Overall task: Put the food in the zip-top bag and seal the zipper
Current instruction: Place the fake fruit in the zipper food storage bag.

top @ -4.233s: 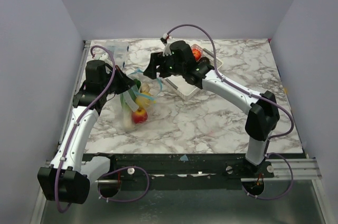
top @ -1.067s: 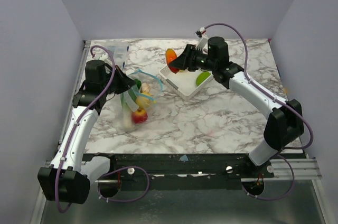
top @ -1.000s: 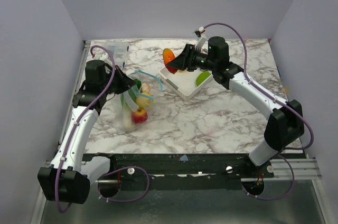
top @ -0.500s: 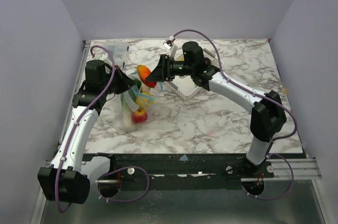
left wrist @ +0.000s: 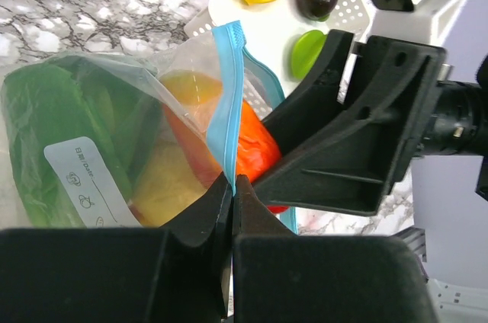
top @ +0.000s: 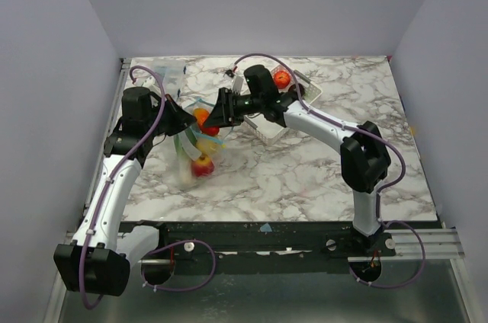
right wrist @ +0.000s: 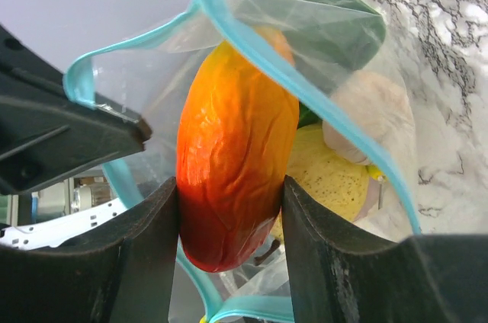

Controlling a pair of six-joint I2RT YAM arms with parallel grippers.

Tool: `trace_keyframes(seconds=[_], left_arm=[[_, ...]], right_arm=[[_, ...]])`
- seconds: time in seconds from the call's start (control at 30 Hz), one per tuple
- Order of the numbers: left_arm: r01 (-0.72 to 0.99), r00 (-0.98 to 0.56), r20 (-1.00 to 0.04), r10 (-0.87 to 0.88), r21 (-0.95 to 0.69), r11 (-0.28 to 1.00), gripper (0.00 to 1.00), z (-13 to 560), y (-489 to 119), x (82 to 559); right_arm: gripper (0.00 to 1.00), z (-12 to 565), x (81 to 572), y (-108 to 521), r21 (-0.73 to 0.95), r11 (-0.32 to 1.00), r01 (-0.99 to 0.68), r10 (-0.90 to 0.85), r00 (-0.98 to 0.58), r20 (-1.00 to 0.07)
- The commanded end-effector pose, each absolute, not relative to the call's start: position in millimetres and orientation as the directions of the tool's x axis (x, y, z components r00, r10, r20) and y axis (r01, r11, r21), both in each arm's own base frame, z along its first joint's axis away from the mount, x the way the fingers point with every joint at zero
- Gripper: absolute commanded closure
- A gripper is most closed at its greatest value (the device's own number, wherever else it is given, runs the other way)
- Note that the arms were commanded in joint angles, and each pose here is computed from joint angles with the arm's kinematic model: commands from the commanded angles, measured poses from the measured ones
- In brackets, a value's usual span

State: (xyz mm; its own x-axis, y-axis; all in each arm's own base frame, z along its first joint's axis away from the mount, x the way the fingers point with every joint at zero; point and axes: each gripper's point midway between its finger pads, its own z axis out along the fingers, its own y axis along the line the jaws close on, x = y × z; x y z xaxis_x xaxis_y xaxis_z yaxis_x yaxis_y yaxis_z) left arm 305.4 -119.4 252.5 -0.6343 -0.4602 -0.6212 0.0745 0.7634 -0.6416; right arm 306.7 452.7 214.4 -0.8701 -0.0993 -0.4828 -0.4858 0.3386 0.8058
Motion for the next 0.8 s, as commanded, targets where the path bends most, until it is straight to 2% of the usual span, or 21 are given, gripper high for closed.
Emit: trace_keyframes(seconds=[0.0,0.1,0.2,0.27,0.4,0.5,0.63,0.77], left_arm=[[0.150,-0.622,-0.623,-0.475,-0.690,0.708,1.00,278.6,-131.1,298.6],[0.165,-0.637,-0.603,-0.479,-0.714,0.680,1.00,283.4,-137.2,297.8],[0.161,-0.648,-0.593,-0.478,-0.720,0.675,1.00,279.9,-138.6,298.5],[0.152,-0.651,-0.593,-0.475,-0.714,0.683,1.00,274.9,-137.3,298.5],[0.153,-0.647,-0.602,-0.469,-0.705,0.693,1.00,272.1,-135.6,297.1],[0.158,-0.640,-0.612,-0.464,-0.696,0.701,1.00,273.5,-134.3,297.1],[0.161,-0.636,-0.618,-0.462,-0.692,0.703,1.00,275.1,-133.8,297.2],[0.164,-0.637,-0.618,-0.461,-0.693,0.702,1.00,275.8,-134.3,296.8]], right_arm=[[0.71,210.8,300.8,457.3,0.798,0.372,-0.473,-0.129,-0.878,-0.460],[0.52,214.5,295.2,459.4,0.771,0.392,-0.501,-0.140,-0.861,-0.489],[0.38,225.1,296.6,452.6,0.743,0.424,-0.518,-0.134,-0.847,-0.515],[0.22,235.9,304.7,441.9,0.698,0.484,-0.528,-0.105,-0.827,-0.552],[0.16,252.8,310.9,420.1,0.635,0.547,-0.545,-0.102,-0.796,-0.596],[0.16,256.0,324.2,395.2,0.550,0.648,-0.526,-0.085,-0.768,-0.635],[0.19,243.8,342.6,361.7,0.425,0.792,-0.439,-0.056,-0.745,-0.665],[0.21,216.5,343.6,351.3,0.383,0.831,-0.403,-0.069,-0.758,-0.649]])
